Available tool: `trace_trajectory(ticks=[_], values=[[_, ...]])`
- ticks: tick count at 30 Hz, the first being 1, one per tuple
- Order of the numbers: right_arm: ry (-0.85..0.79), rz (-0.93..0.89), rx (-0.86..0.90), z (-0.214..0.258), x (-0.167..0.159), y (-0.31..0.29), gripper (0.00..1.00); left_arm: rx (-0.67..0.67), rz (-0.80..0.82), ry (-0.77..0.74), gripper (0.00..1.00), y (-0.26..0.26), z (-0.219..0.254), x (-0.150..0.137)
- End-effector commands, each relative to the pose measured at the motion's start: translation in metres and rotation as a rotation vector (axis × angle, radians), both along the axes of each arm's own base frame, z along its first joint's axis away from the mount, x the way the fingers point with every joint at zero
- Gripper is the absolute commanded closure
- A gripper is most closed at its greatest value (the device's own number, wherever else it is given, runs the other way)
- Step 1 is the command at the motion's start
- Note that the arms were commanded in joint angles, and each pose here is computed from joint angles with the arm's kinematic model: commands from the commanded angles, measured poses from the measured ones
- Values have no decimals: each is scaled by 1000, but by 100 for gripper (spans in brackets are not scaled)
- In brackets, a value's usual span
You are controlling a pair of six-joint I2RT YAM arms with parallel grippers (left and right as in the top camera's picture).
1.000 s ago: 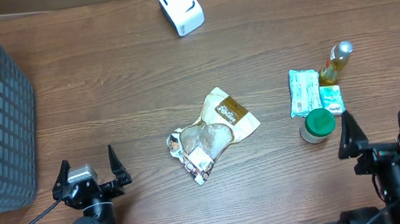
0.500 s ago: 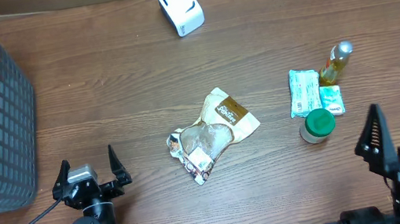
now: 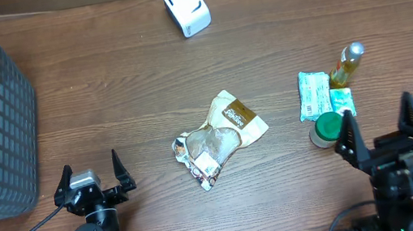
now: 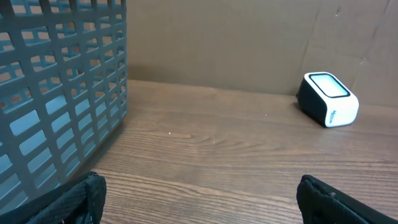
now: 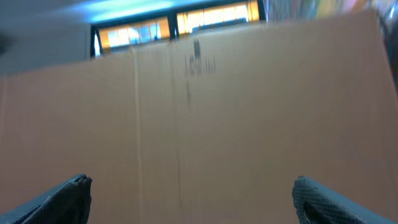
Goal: Scan the item barcode
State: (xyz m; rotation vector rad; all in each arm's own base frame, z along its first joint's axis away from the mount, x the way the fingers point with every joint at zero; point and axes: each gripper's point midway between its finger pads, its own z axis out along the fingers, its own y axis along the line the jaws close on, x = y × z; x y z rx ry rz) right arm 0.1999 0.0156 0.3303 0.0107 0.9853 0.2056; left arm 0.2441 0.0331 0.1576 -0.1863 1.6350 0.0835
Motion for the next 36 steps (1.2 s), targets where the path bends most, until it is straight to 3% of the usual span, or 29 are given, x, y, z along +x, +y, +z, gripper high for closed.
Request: trace_trajectory(ticks=[1, 6, 7, 14, 36], values=[[46, 7, -4, -24, 10, 1, 0, 23, -6, -4, 0, -1, 1, 0], [251, 13, -6, -74, 32, 2, 0, 23, -6, -4, 0, -1, 1, 0], [359, 13, -6, -99, 39, 2, 0, 23, -6, -4, 0, -1, 1, 0], [608, 10, -13, -160, 46, 2, 0, 23, -5, -4, 1, -1, 1, 0], [599, -33, -90, -159, 46, -3, 0, 23, -6, -4, 0, -1, 1, 0]])
